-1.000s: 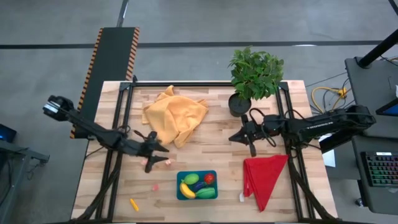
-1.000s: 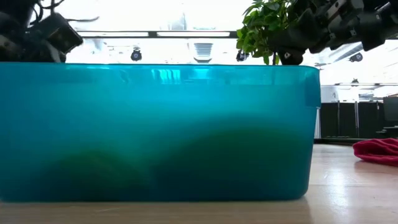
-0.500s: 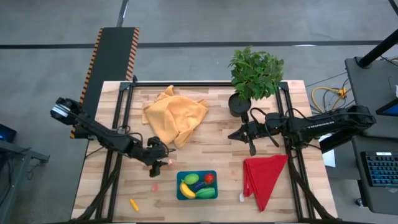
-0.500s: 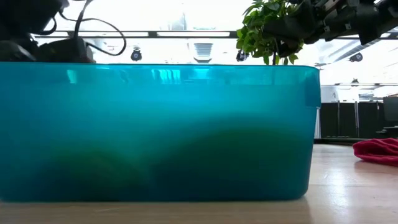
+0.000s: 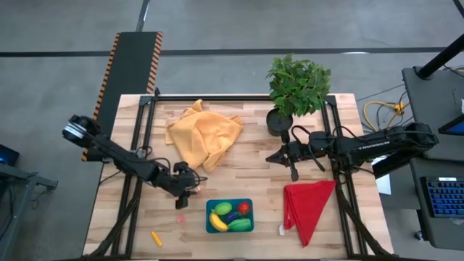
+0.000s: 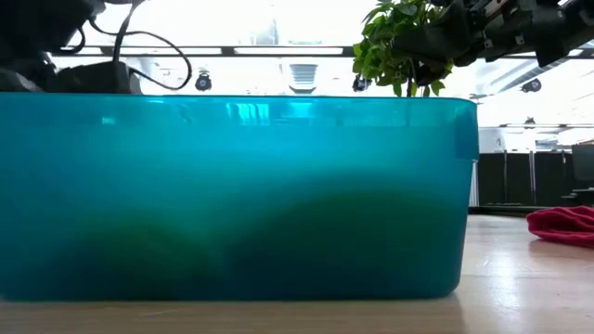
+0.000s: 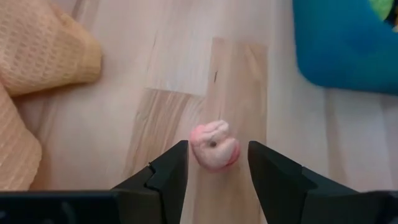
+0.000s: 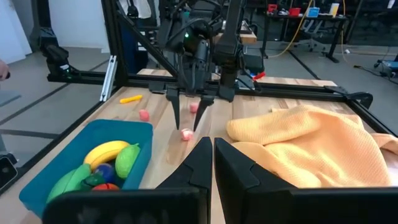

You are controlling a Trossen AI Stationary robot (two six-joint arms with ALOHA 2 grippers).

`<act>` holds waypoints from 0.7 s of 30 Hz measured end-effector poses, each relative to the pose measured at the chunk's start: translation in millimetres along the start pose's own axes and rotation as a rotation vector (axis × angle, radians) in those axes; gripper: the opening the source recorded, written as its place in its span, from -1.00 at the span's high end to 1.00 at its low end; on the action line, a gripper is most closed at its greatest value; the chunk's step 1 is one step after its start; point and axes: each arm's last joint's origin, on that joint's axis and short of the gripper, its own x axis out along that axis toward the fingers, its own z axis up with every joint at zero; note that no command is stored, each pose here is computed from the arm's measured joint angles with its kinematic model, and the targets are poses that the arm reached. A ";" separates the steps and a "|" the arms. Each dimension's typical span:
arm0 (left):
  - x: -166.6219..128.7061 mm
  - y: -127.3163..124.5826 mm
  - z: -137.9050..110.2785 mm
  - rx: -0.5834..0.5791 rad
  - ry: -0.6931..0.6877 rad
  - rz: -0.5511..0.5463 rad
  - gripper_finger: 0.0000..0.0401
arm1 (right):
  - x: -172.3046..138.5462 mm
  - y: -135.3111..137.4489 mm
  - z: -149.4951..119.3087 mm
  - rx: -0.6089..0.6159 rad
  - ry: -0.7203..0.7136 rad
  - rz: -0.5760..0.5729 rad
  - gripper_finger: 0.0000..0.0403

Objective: Pick and placing Produce into tupperware
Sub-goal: Put the top right pink peach into the blue bin

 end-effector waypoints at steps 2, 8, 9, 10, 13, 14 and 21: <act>3.1 0.2 -1.8 0.004 0.014 0.008 0.24 | 0.0 0.0 0.0 0.000 0.000 0.000 0.96; 11.0 -0.5 -4.3 0.010 0.040 0.022 0.24 | 0.0 0.0 -0.1 0.001 0.000 0.000 0.96; 12.0 -0.8 -4.1 0.009 0.037 0.021 0.24 | 0.0 0.0 -0.1 0.002 0.000 0.000 0.96; 12.9 -1.1 -4.1 0.009 0.034 0.020 0.24 | 0.0 0.0 -0.1 0.004 0.000 0.000 0.96; 14.8 -1.6 -4.0 0.008 0.028 0.022 0.24 | 0.0 0.0 -0.1 0.004 0.000 0.000 0.96; 15.3 -1.7 -3.9 0.008 0.027 0.022 0.24 | 0.0 0.0 -0.1 0.004 0.000 0.000 0.96; 14.3 -1.9 -2.9 0.006 0.021 0.017 0.27 | 0.0 0.0 -0.1 0.004 0.000 -0.001 0.96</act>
